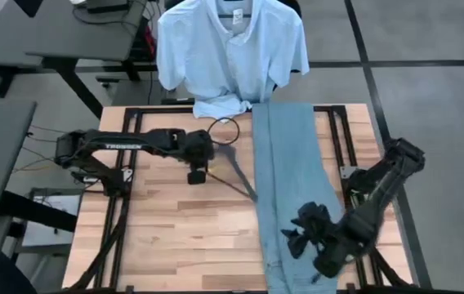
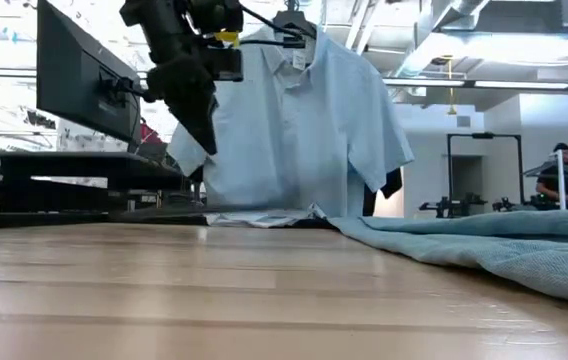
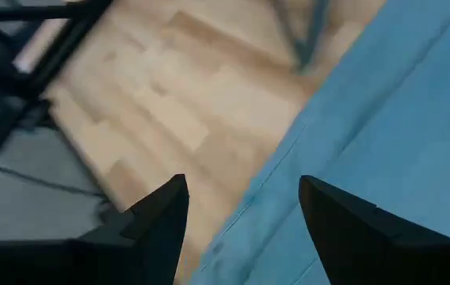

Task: Hang clothes
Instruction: Insert the blue jeans on the grey hanger

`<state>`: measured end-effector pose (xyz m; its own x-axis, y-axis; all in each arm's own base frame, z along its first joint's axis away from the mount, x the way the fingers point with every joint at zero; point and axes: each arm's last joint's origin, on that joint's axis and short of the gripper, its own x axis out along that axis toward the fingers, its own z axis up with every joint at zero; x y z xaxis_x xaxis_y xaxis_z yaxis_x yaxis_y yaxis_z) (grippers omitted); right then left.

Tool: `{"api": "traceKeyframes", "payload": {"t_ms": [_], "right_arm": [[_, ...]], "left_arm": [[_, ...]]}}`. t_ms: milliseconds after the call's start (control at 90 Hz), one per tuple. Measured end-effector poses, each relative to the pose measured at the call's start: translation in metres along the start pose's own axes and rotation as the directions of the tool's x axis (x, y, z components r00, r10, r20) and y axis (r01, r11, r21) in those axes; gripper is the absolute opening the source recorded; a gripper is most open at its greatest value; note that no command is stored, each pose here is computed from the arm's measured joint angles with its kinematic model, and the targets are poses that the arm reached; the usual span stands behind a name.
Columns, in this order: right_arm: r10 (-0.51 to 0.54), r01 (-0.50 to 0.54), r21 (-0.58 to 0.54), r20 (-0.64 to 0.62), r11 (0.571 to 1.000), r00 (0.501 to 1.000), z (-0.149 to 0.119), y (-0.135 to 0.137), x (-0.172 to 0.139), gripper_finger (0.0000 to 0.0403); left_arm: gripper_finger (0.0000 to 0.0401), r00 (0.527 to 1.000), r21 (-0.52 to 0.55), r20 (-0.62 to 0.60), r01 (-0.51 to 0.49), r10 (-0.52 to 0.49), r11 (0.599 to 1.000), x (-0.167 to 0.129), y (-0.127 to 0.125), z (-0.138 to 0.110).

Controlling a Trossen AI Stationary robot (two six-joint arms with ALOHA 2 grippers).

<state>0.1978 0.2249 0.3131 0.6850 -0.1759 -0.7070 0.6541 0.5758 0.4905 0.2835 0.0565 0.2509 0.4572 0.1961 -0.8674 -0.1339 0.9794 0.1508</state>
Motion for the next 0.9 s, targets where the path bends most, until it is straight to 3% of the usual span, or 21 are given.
{"api": "traceKeyframes", "payload": {"t_ms": [156, 244, 422, 533, 689, 900], "right_arm": [[0.022, -0.004, 0.165, -0.104, 0.986, 0.994, -0.047, -0.002, -0.008, 0.0228], [0.017, 0.018, 0.167, -0.207, 0.986, 0.978, -0.077, 0.0, -0.003, 0.0228], [0.136, -0.109, 0.114, -0.263, 0.987, 0.955, -0.114, 0.017, 0.016, 0.0228], [0.157, -0.146, 0.06, -0.266, 0.987, 0.951, -0.128, 0.022, 0.031, 0.0228], [0.125, -0.092, 0.124, -0.296, 0.988, 0.947, -0.138, 0.023, 0.053, 0.0228], [0.075, -0.035, 0.119, -0.348, 0.992, 0.935, -0.128, 0.026, 0.068, 0.0228]], "left_arm": [[0.0004, 1.0, -0.017, -0.005, 0.007, -0.008, 1.0, -0.002, -0.003, -0.001], [0.0003, 1.0, -0.004, 0.012, 0.01, -0.01, 1.0, -0.002, -0.005, 0.001], [0.0002, 1.0, 0.028, 0.026, 0.011, -0.012, 1.0, -0.002, -0.007, 0.003], [0.0001, 1.0, 0.025, 0.026, 0.013, -0.014, 1.0, -0.002, -0.007, 0.003], [0.0004, 0.998, 0.017, 0.023, 0.06, -0.061, 0.998, -0.002, -0.009, 0.002], [0.0063, 0.996, -0.044, -0.045, 0.075, -0.077, 0.996, -0.001, 0.007, -0.007]]}}
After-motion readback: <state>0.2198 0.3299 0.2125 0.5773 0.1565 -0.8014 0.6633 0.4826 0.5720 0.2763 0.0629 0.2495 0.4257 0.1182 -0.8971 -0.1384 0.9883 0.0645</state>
